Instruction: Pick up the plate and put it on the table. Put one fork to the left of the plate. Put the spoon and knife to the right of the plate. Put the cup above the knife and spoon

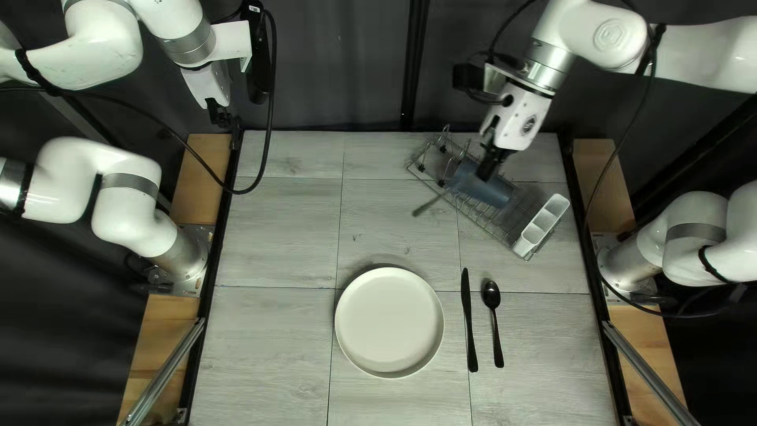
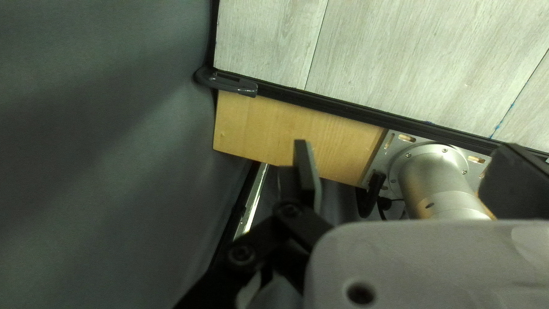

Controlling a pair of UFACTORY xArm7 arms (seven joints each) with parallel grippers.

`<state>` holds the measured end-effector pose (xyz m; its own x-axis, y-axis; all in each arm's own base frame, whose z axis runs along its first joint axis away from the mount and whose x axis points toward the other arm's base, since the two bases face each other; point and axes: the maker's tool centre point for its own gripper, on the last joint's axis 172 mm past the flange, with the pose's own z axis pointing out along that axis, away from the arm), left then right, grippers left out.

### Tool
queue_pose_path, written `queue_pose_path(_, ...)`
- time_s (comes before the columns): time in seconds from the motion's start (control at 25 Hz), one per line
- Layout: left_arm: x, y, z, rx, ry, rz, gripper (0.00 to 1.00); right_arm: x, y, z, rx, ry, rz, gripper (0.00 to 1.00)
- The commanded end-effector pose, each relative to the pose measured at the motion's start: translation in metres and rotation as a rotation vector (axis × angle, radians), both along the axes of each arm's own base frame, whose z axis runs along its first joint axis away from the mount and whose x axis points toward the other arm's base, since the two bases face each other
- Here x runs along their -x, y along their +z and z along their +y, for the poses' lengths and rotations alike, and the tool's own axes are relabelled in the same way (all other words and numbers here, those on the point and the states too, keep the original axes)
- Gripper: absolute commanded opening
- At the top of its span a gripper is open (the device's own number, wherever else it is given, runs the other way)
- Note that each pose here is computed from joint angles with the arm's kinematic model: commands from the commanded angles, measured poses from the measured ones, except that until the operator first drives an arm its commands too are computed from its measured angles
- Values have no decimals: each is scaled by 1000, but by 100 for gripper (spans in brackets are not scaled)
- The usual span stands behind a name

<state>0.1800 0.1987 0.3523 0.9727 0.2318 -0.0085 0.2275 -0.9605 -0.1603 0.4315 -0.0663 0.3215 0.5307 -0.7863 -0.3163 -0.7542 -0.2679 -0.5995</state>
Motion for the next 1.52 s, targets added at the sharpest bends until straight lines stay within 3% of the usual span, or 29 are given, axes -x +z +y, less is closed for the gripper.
queue_pose_path(0.04, 0, 0, 0, 0, 0, 0, 100, -2, 0, 0, -1, -4, -2, 0)
queue_pose_path(0.12, -4, -2, -12, 4, 52, -8, 100, -2, 0, 0, -1, -4, -2, 0)
queue_pose_path(0.28, -28, 2, -71, -107, 150, -58, 100, -2, 0, 0, -1, -4, -2, 0)
queue_pose_path(0.4, -68, -12, -99, -157, 197, -116, 100, -2, 0, 0, -1, -4, -2, 0)
queue_pose_path(0.52, -120, -10, -124, -144, 277, -143, 100, -2, 0, 0, -1, -4, -2, 0)
queue_pose_path(0.76, -125, -8, -127, -140, 274, -139, 100, -2, 0, 0, -1, -4, -2, 0)
queue_pose_path(0.88, -137, -7, -132, -100, 344, -155, 100, -2, 0, 0, -1, -4, -2, 0)
queue_pose_path(1.0, -166, -15, -147, -102, 388, -237, 100, -2, 0, 0, -1, -4, -2, 0)
queue_pose_path(1.04, -180, -19, -153, -109, 378, -293, 100, -2, 0, 0, -1, -4, -2, 0)
queue_pose_path(1.24, -240, -43, -175, -120, 279, -449, 100, -2, 0, 0, -1, -4, -2, 0)
queue_pose_path(1.52, -314, -85, -176, -154, 129, -558, 100, -2, 0, 0, -1, -4, -2, 0)
